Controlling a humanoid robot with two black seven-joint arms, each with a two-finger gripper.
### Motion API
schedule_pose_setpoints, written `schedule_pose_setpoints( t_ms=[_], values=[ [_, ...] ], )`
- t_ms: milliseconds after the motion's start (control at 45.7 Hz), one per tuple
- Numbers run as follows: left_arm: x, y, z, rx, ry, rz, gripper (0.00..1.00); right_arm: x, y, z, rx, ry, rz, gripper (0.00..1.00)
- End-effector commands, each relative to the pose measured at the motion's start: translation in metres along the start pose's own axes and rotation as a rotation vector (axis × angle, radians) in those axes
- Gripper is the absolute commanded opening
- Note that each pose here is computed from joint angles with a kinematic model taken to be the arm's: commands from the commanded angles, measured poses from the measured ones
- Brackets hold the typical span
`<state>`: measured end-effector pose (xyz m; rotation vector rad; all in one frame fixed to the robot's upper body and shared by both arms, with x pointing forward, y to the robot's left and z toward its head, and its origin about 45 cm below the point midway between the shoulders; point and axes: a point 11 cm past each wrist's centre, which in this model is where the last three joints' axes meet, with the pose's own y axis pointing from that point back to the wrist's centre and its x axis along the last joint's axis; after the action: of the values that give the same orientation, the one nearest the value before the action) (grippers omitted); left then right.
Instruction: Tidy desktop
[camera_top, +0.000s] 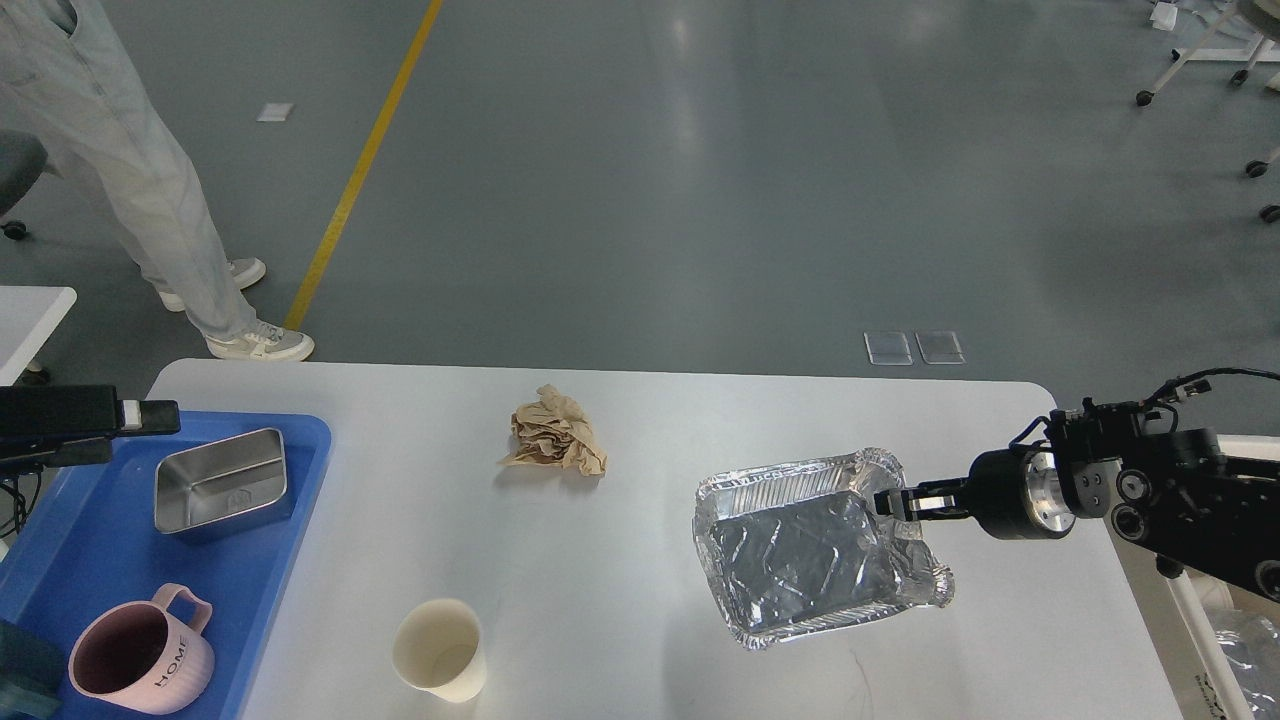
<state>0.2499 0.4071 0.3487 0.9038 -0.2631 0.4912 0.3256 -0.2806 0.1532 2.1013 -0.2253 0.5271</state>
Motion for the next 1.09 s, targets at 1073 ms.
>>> schedule_pose_setpoints(
  t_ms=[1073],
  values=[
    [-0.025,-0.097,0.022,-0.009,-0.131,-0.225,0.96,0.003,0.0,-0.001,-0.005,0.008,-0.005,0.0]
  ],
)
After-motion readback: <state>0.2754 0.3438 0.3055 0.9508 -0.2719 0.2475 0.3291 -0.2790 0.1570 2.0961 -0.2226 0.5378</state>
